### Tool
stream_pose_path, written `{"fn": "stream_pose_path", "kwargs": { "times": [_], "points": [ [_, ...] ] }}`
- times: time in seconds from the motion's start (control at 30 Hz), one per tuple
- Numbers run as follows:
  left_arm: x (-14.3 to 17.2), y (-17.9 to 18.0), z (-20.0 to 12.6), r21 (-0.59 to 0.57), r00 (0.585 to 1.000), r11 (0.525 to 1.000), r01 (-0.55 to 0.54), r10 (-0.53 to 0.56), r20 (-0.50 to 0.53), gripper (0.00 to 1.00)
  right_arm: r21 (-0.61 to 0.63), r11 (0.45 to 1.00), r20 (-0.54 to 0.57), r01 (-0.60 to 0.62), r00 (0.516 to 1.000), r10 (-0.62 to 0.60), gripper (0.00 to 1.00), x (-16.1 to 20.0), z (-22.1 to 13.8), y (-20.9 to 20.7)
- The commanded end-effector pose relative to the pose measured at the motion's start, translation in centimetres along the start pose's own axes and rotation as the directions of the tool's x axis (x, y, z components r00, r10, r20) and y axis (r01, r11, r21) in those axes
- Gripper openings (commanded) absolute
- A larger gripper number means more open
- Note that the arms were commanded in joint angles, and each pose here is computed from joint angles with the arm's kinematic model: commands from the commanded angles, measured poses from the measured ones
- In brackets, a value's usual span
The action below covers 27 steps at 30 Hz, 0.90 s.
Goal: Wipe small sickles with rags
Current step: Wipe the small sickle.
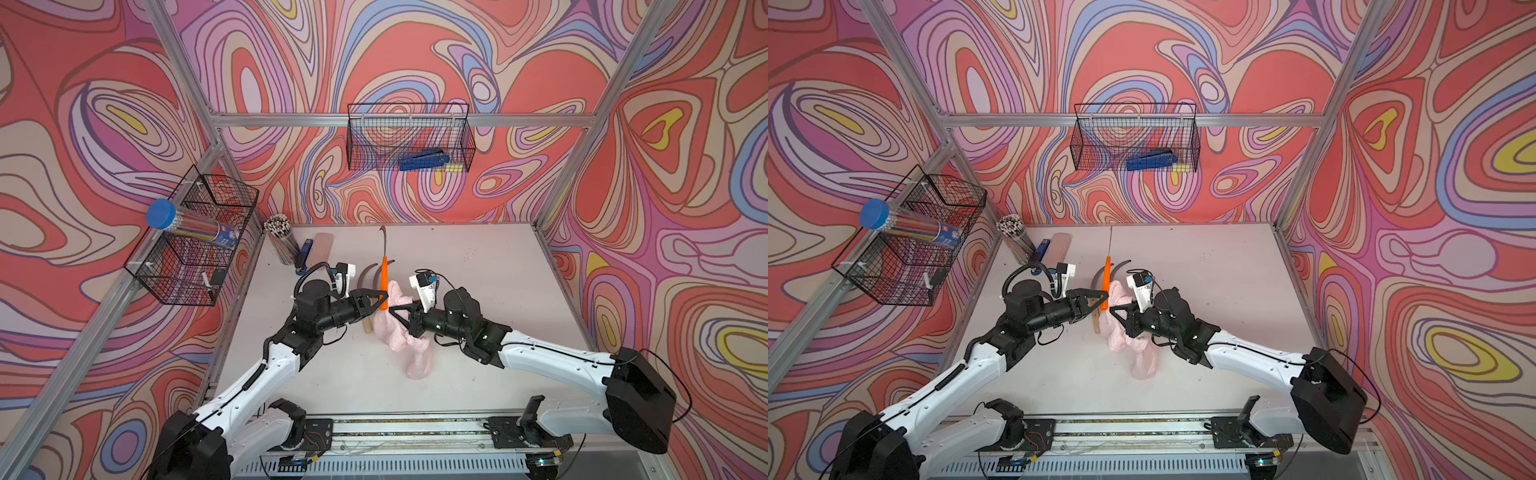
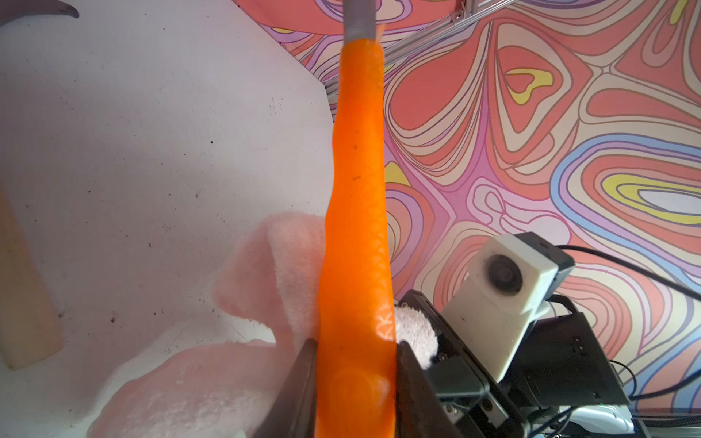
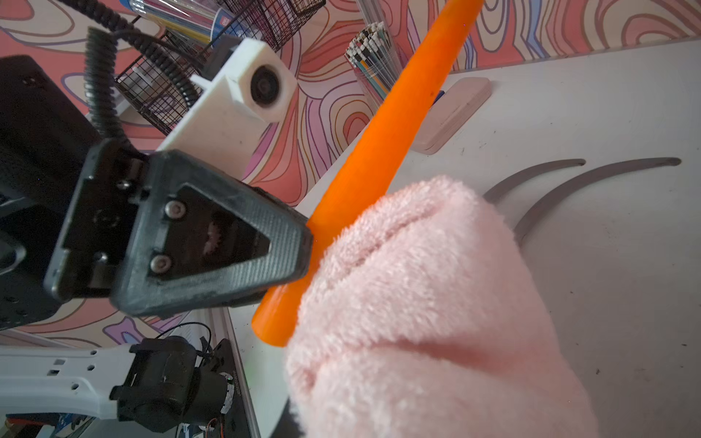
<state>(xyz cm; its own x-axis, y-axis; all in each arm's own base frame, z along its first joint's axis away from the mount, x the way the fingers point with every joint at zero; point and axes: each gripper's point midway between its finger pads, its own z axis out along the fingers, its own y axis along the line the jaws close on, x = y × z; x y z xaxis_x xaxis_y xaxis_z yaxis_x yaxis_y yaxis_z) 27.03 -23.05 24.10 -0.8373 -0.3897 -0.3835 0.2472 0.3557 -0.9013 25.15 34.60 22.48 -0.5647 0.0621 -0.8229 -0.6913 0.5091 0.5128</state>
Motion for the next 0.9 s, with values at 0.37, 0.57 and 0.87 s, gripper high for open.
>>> {"fn": "stream_pose_path", "kwargs": {
  "times": [0.37, 0.57, 0.87],
  "points": [
    [-0.2, -1.6, -0.4, 0.042, 0.999, 0.998, -0.039, 0.039, 0.005, 0.0, 0.085, 0.995, 0.107, 0.059, 0.992, -0.068, 0.0, -9.1, 1.7, -0.9],
    [0.0, -1.6, -0.4, 0.045, 0.999, 0.998, -0.037, 0.037, 0.002, 0.0, 0.081, 0.996, 0.1, 0.035, 0.994, -0.044, 0.0, -11.0, 3.6, -3.1],
    [-0.4, -1.5, -0.6, 0.019, 0.999, 0.999, -0.044, 0.044, 0.02, 0.0, -0.025, 1.0, 0.054, -0.003, 0.999, 0.004, 0.0, -9.5, 5.0, -2.3]
  ]
}}
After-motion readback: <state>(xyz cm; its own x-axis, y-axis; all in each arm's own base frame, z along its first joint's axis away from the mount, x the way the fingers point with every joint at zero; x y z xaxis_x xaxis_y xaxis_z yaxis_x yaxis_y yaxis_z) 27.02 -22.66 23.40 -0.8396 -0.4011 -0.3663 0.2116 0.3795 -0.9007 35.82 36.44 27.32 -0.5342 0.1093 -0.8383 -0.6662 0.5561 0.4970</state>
